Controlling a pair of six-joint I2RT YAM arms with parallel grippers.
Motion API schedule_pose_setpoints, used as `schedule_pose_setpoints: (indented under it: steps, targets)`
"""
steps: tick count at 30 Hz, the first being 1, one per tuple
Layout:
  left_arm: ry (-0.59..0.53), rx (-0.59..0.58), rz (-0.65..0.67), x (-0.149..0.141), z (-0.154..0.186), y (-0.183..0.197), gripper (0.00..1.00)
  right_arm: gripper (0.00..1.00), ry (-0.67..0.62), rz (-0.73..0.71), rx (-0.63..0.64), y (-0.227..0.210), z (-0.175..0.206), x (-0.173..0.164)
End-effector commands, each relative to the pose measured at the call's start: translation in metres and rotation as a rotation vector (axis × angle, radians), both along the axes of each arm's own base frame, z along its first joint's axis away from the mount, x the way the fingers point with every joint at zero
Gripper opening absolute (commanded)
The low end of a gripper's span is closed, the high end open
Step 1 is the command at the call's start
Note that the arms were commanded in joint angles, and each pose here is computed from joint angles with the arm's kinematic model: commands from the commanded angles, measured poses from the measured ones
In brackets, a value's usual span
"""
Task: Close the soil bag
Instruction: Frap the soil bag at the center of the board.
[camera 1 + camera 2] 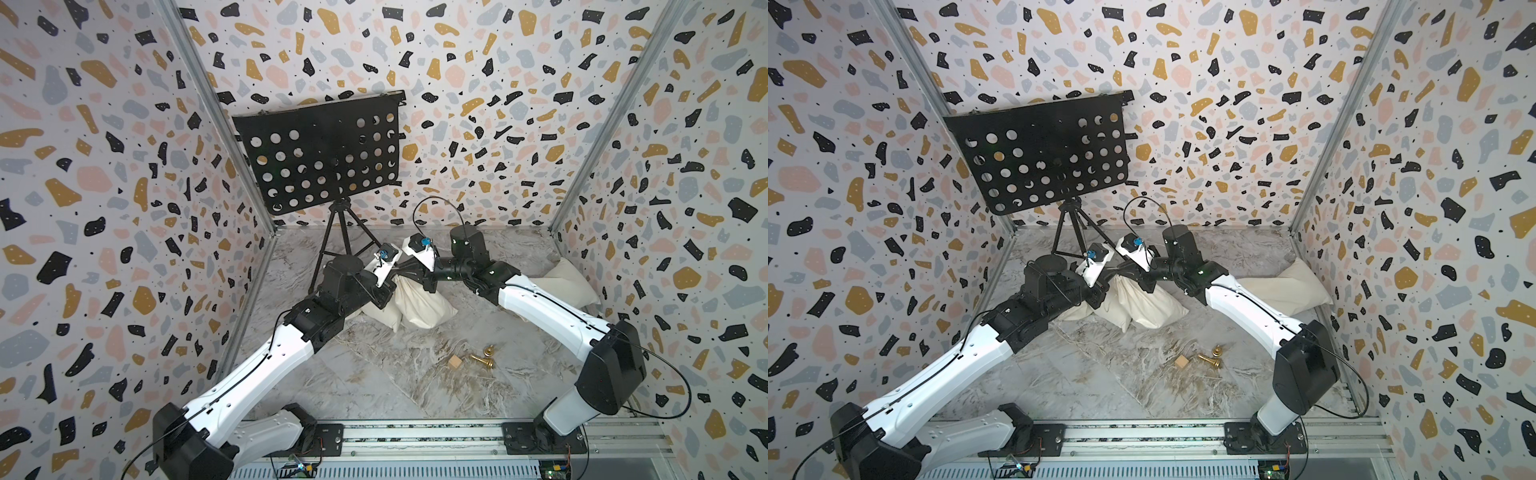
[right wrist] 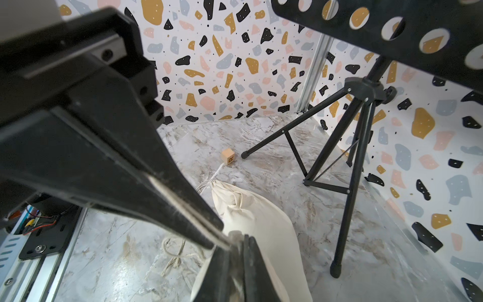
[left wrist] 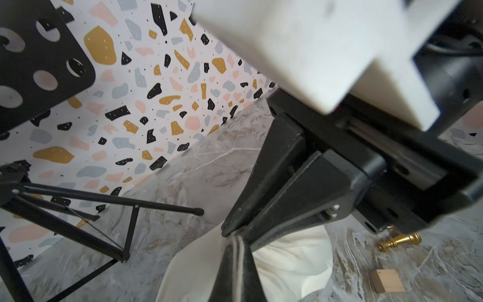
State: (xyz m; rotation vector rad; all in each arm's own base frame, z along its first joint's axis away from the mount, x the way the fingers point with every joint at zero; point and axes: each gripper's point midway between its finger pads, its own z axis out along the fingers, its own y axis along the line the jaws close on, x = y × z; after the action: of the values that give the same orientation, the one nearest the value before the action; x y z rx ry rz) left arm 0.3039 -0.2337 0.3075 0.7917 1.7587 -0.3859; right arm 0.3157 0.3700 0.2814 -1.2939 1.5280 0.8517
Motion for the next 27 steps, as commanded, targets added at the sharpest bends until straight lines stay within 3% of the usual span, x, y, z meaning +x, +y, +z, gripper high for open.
schedule_pose_setpoints:
  steps: [1,4,10,15,22,27]
  targets:
    - [-0.442,-0.385,-0.040,-0.040,0.179,0.021,0.00,0.15,0.209,-0.325,-0.337,-0.062,-0.133,0.049]
    - [-0.441,-0.418,-0.015,-0.037,0.187,0.029,0.00,0.21,0.211,-0.339,-0.375,-0.066,-0.144,0.052]
    - [-0.432,-0.451,0.014,-0.028,0.193,0.038,0.00,0.23,0.236,-0.387,-0.445,-0.075,-0.171,0.058]
    - [-0.395,-0.431,0.054,-0.018,0.179,0.040,0.00,0.10,0.201,-0.423,-0.390,-0.074,-0.161,0.063]
    - [-0.268,-0.338,0.382,0.019,0.125,0.090,0.00,0.10,0.193,-0.372,-0.293,-0.050,-0.122,0.074]
    - [-0.204,-0.158,0.747,0.018,0.077,0.164,0.00,0.26,0.182,-0.279,-0.245,-0.018,-0.095,0.058]
